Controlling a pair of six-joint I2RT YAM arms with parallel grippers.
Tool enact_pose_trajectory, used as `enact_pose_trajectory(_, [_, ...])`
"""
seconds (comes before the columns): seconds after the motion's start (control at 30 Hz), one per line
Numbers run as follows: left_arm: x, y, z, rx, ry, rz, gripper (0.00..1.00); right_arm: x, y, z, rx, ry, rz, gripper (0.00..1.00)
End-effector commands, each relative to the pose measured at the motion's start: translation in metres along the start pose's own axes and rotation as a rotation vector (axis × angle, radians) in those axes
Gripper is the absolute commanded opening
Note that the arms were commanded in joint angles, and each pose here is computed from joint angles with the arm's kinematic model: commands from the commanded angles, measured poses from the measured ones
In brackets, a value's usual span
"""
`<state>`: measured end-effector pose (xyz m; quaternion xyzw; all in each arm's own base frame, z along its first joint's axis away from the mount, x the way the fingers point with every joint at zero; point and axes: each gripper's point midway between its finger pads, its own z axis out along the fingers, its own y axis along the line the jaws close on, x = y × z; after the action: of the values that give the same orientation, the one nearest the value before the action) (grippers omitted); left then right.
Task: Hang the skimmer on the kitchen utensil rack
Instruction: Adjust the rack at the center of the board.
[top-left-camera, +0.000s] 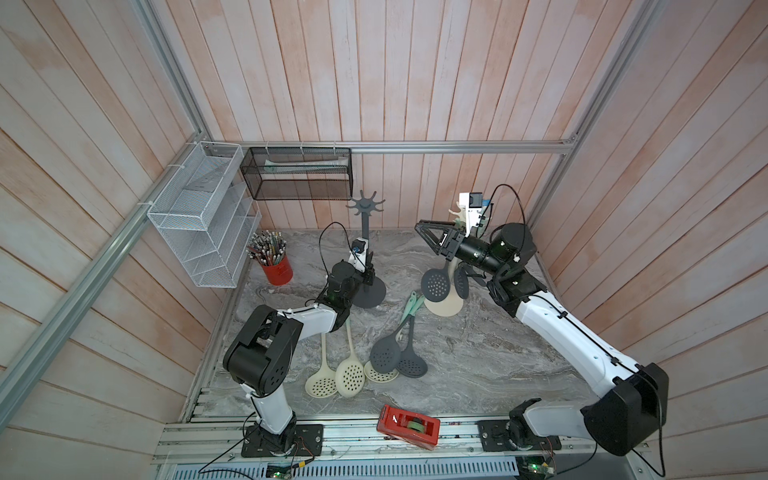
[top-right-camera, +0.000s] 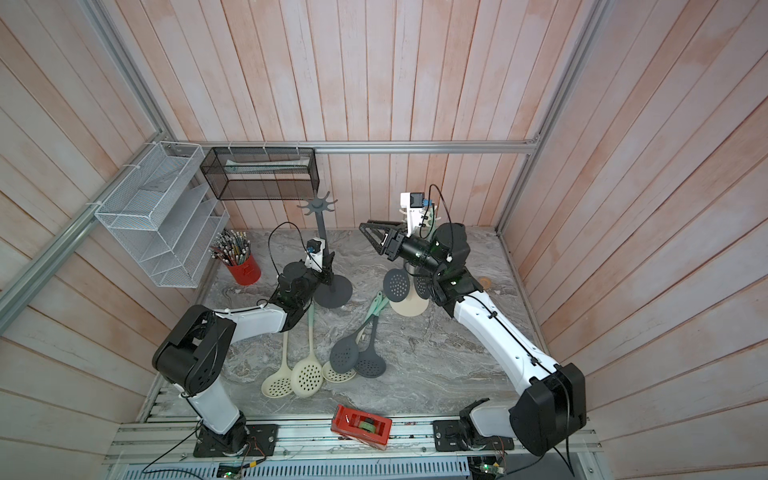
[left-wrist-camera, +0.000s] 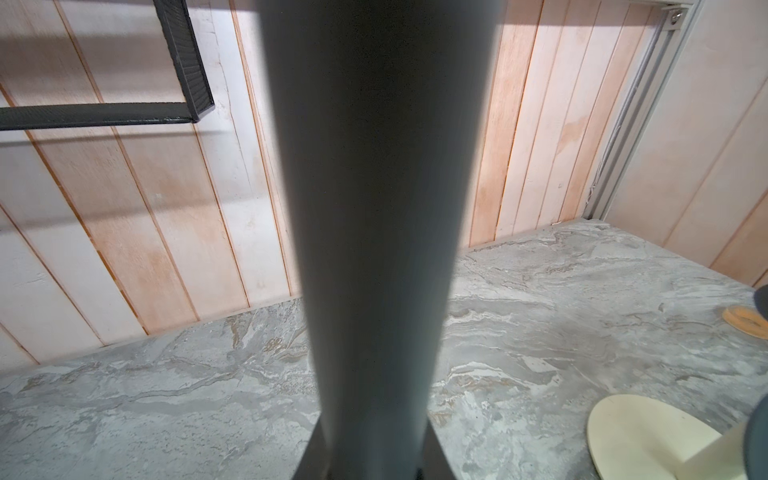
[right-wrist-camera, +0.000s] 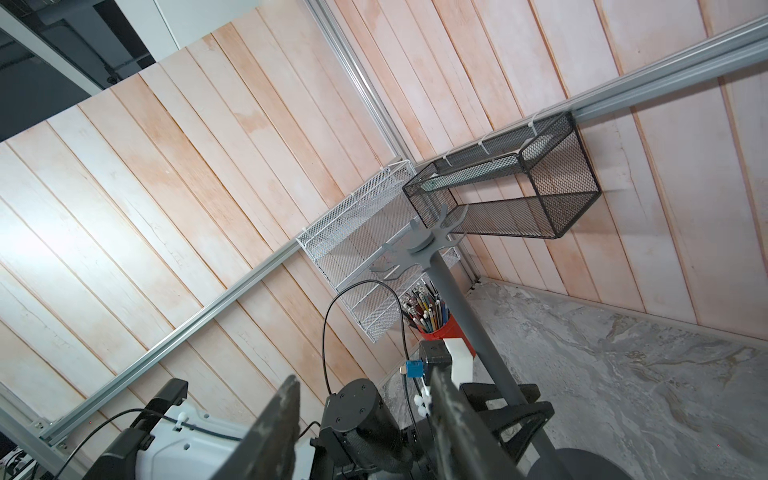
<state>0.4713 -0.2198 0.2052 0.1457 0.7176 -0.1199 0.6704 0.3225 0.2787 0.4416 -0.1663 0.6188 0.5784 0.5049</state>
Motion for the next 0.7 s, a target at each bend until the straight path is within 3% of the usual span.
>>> enact_pose_trajectory(0.0, [-0.047,0.004,0.004,-0.010,-0.151,-0.019,0.00,0.001,-0.002,-0.006,0.024,-0.008,-0.020,0.52])
enact_pose_trajectory(0.3, [-0.077,0.001,-0.009,0.019,-0.193,-0.070,0.46,-0.004,0.001,-0.018,0.043,-0.021,-0.040,0.55])
enact_pose_trajectory(0.67, [-0.094,-0.002,-0.028,0.053,-0.154,-0.097,0.61,-0.008,-0.006,-0.029,0.055,-0.038,-0.039,0.56])
